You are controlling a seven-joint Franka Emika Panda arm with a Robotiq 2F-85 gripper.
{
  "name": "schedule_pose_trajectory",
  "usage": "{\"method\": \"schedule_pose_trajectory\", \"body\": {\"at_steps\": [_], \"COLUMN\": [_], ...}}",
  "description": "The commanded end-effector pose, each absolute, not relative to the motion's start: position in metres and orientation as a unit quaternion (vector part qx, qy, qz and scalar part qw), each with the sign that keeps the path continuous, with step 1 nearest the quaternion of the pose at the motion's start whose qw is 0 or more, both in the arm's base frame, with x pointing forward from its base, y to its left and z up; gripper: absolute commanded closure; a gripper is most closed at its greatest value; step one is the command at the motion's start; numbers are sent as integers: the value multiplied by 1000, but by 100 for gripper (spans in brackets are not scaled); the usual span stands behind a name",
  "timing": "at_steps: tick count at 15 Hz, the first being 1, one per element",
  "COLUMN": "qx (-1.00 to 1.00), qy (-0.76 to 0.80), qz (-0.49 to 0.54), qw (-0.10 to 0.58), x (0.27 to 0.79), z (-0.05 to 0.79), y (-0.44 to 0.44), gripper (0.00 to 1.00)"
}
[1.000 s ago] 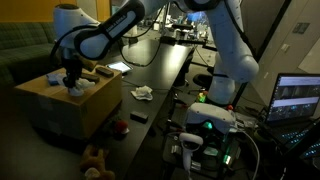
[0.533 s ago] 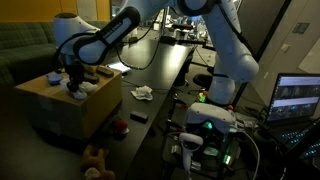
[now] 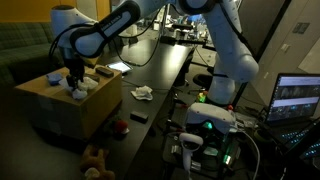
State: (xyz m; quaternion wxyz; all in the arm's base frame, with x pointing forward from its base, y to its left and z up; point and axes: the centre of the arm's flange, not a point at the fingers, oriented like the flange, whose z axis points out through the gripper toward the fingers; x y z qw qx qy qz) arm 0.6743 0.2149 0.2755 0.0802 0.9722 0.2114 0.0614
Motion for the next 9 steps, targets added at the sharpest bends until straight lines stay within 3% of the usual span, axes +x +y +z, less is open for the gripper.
{"method": "schedule_pose_trajectory", "body": {"at_steps": [1, 9], "qx": [968, 969], "qy": [232, 210], "qz": [66, 128], "qw": [63, 39], "x": [679, 731], "z": [319, 363], "y": [208, 188], "gripper": [0, 0]}}
